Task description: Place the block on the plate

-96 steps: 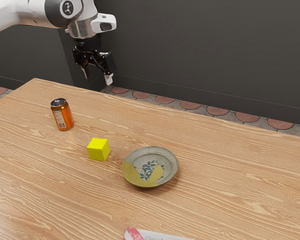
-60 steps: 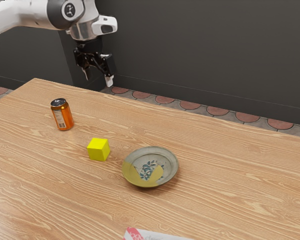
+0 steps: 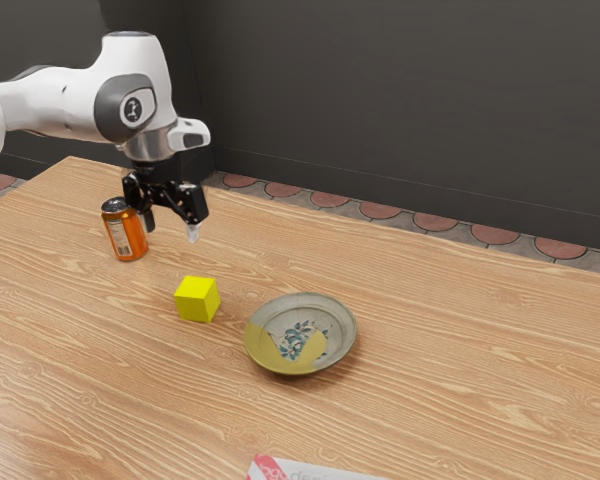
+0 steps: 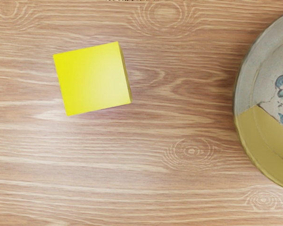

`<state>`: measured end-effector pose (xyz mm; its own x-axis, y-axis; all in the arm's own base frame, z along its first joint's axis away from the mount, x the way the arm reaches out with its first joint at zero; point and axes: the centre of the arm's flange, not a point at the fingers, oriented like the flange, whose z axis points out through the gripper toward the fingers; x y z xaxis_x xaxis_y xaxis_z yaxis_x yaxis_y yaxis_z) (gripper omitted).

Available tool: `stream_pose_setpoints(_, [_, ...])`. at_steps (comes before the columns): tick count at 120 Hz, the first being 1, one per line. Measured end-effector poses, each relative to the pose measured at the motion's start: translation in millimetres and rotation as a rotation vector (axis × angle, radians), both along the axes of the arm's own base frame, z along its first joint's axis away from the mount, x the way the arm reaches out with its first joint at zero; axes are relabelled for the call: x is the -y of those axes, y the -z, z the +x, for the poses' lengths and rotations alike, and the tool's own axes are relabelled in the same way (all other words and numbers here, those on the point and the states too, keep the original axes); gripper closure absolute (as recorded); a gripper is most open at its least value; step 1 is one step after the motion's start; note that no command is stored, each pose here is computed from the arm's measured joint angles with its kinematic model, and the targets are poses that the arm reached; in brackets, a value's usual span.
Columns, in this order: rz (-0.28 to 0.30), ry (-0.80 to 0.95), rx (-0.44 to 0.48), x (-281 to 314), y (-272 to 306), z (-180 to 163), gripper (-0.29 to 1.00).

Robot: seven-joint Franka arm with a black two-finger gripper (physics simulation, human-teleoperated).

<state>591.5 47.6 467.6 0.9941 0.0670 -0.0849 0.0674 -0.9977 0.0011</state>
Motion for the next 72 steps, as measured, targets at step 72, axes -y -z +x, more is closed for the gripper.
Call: stream_pose_setpoints(72, [0.021, -0.213, 0.016, -46, 125, 42, 0.00])
